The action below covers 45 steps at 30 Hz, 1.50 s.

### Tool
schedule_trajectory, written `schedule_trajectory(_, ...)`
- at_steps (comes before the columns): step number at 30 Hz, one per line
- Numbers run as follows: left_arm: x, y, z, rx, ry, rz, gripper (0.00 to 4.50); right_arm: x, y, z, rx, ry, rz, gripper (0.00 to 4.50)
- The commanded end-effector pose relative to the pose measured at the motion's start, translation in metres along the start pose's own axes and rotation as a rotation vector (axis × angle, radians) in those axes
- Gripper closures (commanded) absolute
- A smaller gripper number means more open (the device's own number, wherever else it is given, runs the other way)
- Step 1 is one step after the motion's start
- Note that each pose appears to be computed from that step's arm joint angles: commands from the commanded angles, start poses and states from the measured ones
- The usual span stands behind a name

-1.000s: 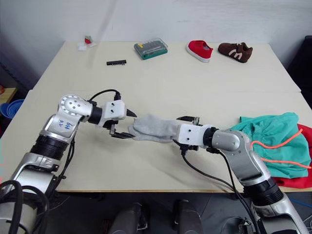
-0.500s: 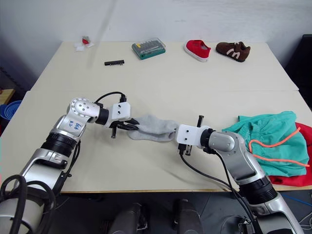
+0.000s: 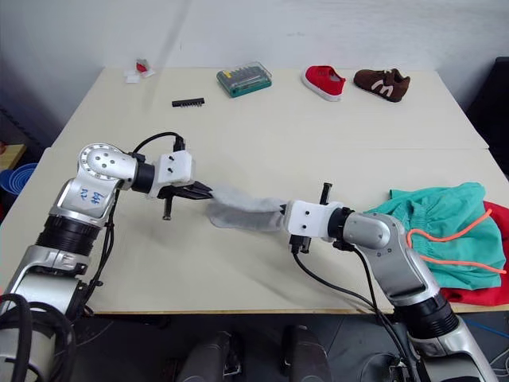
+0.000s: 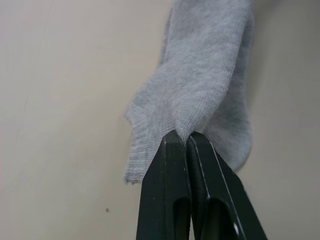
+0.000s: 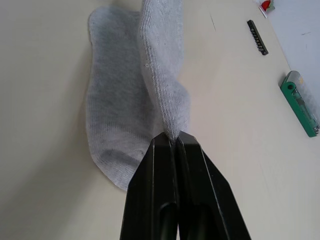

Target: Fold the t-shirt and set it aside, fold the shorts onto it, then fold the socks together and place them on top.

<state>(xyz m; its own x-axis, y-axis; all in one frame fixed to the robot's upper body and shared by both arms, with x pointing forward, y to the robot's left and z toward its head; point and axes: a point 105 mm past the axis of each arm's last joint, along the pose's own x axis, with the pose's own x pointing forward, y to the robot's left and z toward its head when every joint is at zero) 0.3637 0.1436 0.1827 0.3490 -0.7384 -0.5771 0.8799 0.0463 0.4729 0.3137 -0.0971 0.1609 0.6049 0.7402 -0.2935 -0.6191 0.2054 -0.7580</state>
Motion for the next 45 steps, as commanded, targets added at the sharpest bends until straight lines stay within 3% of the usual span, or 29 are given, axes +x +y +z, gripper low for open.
schedule_trajectory(1, 0.003, -0.007, 0.001, 0.042, 0.005, 0.002, 4.48, 0.000, 0.001, 0.004, -0.010, -0.012, -0.010, 4.50)
schedule_trajectory(5, 0.024, -0.022, -0.006, 0.031, 0.021, -0.003, 4.48, 0.004, 0.019, -0.016, -0.014, 0.035, 0.032, 4.50)
schedule_trajectory(9, 0.024, -0.025, -0.009, -0.016, 0.018, 0.017, 4.48, 0.007, 0.024, -0.020, 0.052, 0.031, 0.030, 4.50)
schedule_trajectory(14, 0.013, -0.020, -0.009, -0.113, -0.006, 0.050, 3.20, 0.000, 0.023, -0.022, 0.084, 0.035, 0.022, 3.16)
schedule_trajectory(18, -0.008, -0.024, 0.003, -0.266, -0.111, 0.008, 1.94, -0.017, 0.019, -0.008, 0.181, -0.025, 0.020, 1.75)
schedule_trajectory(19, -0.020, -0.026, 0.014, -0.335, -0.185, -0.022, 1.67, -0.024, 0.014, -0.003, 0.233, -0.046, 0.001, 1.73)
schedule_trajectory(22, -0.036, -0.025, 0.034, -0.431, -0.307, -0.054, 1.67, -0.034, 0.006, 0.008, 0.330, -0.087, -0.021, 1.73)
schedule_trajectory(25, -0.018, -0.017, 0.045, -0.438, -0.328, -0.034, 2.33, -0.022, -0.001, 0.022, 0.431, -0.162, -0.022, 2.42)
schedule_trajectory(31, 0.047, -0.014, 0.020, -0.389, -0.170, 0.017, 4.30, 0.034, -0.001, 0.017, 0.483, -0.133, 0.005, 4.50)
schedule_trajectory(32, 0.054, -0.014, 0.015, -0.383, -0.147, 0.026, 4.49, 0.042, 0.001, 0.015, 0.479, -0.122, 0.016, 4.50)
schedule_trajectory(38, 0.075, -0.027, -0.020, -0.359, 0.017, 0.036, 4.49, 0.063, 0.018, -0.016, 0.375, 0.028, 0.068, 4.50)
schedule_trajectory(42, 0.066, -0.029, -0.039, -0.373, 0.063, 0.080, 4.49, 0.046, 0.008, -0.049, 0.288, 0.150, -0.010, 4.50)
schedule_trajectory(45, 0.058, -0.034, -0.046, -0.403, 0.061, 0.089, 4.49, 0.030, -0.008, -0.061, 0.299, 0.163, -0.099, 4.50)
